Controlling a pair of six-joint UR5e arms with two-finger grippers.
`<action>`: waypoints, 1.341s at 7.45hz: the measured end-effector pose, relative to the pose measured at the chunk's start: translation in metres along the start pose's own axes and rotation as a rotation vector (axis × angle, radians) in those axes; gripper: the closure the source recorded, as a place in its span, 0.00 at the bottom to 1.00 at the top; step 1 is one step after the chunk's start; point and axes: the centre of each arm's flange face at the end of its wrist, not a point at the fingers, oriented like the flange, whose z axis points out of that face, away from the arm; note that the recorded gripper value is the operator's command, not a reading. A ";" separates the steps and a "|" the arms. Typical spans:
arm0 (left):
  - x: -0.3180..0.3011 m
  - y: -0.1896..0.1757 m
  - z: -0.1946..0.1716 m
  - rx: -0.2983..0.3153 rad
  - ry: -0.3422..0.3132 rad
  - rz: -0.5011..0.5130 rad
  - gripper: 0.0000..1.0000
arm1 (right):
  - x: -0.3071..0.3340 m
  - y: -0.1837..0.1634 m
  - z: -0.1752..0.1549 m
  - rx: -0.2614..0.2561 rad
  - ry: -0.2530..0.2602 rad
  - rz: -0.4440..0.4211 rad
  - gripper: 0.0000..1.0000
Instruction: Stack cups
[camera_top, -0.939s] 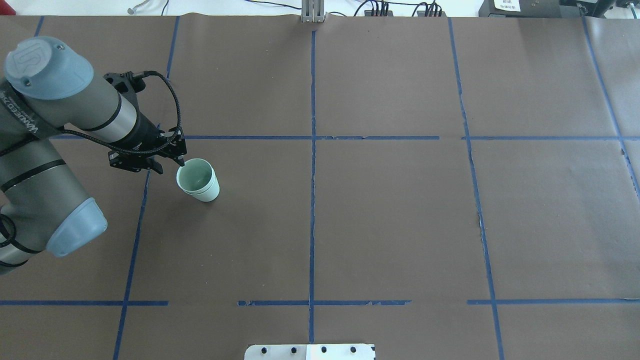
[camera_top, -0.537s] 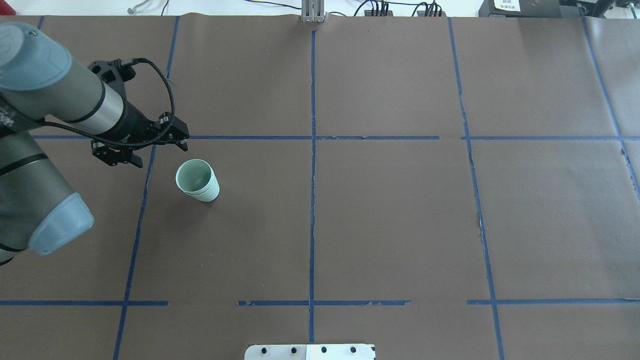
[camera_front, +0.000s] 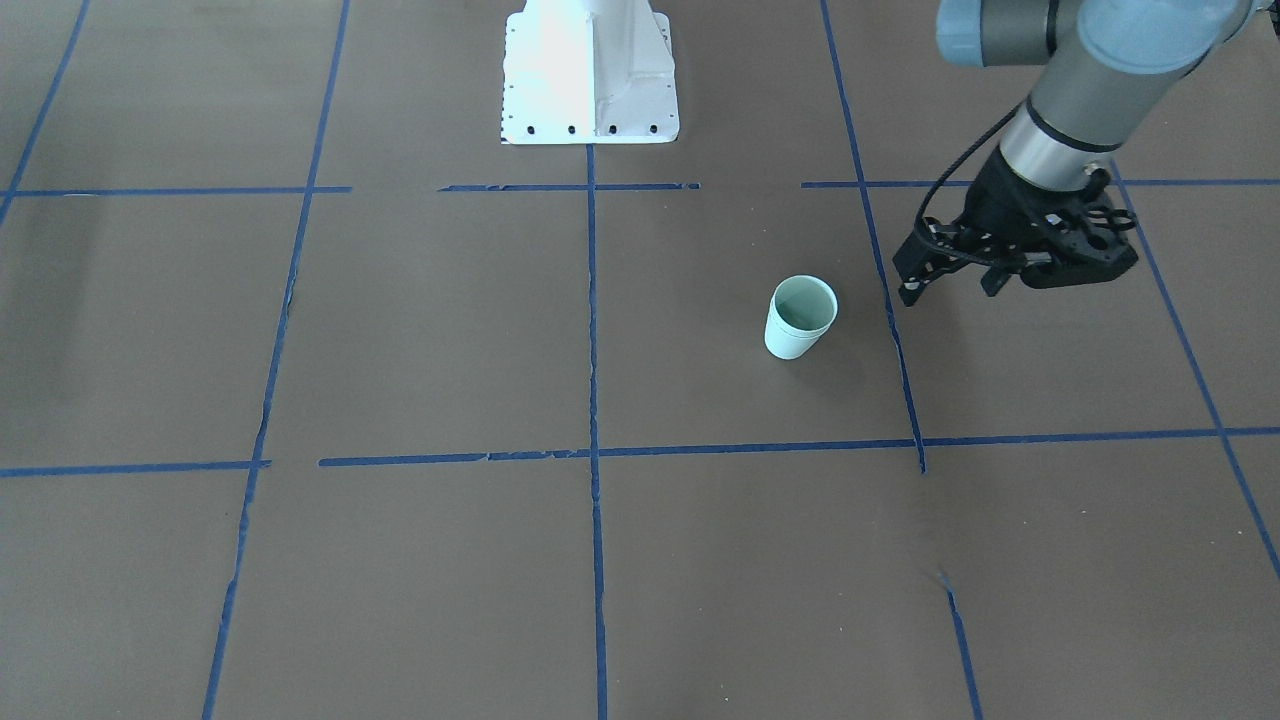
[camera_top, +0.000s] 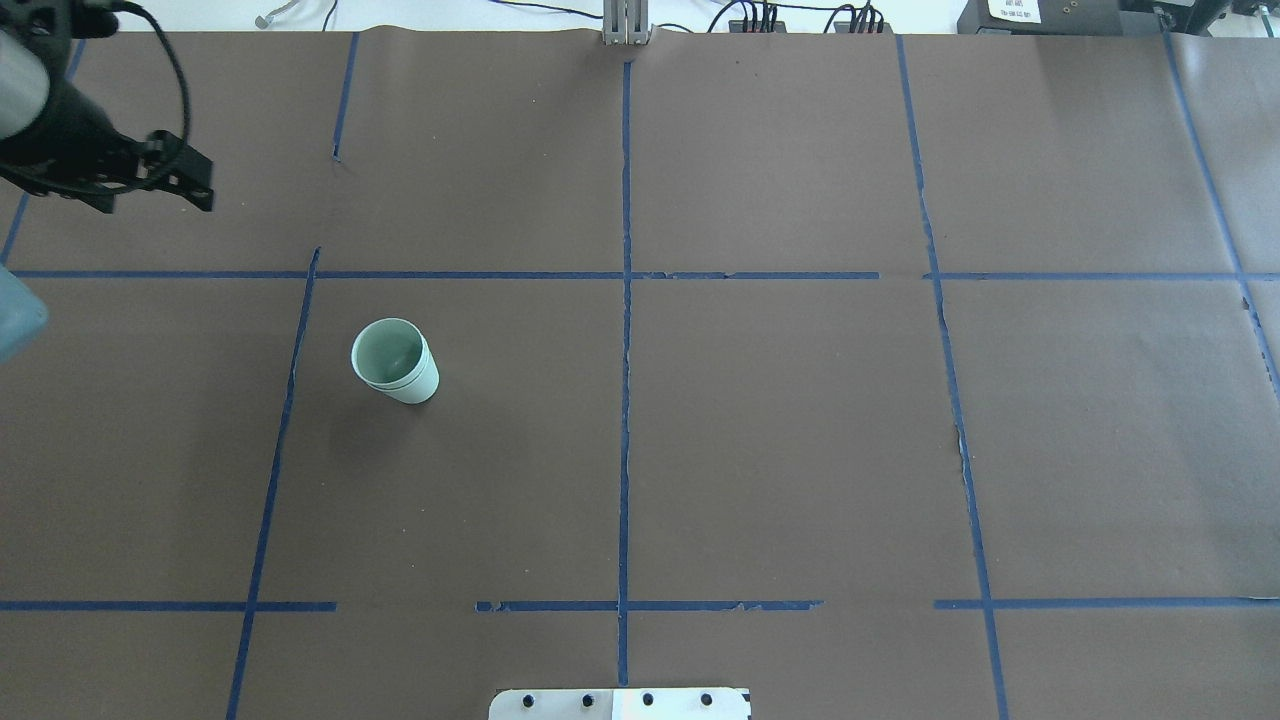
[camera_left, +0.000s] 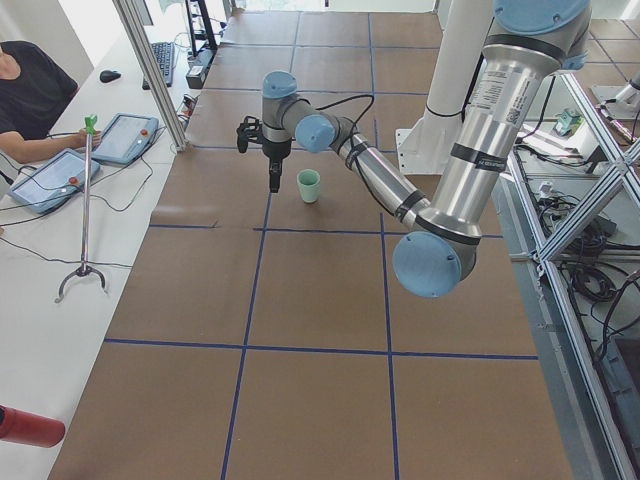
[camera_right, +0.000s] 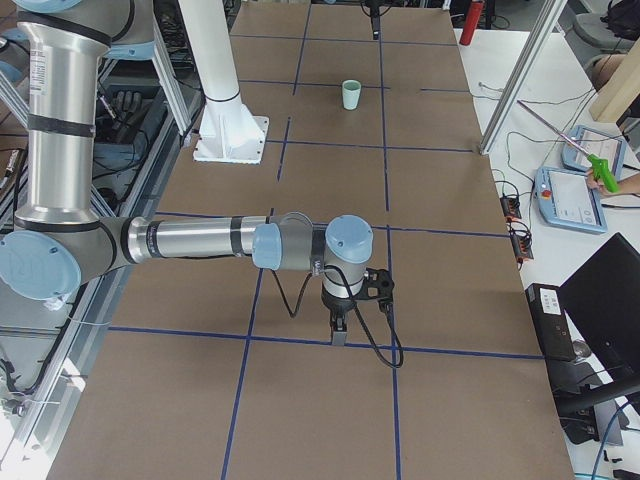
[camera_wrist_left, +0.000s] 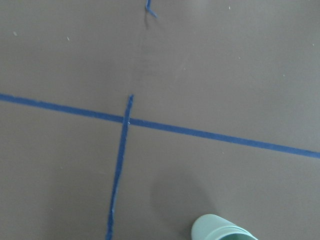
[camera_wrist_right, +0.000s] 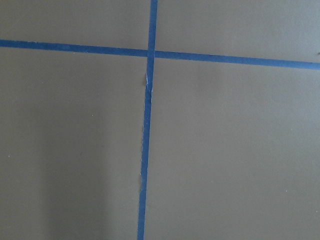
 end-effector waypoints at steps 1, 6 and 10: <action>-0.062 -0.011 -0.004 -0.007 -0.032 0.081 0.00 | 0.000 0.000 0.000 0.000 0.000 0.000 0.00; -0.345 0.024 0.000 -0.111 -0.064 0.230 0.00 | 0.000 0.000 0.000 0.001 0.000 -0.001 0.00; -0.392 0.060 0.034 -0.170 0.007 0.170 0.00 | 0.000 0.000 0.000 0.000 0.000 0.000 0.00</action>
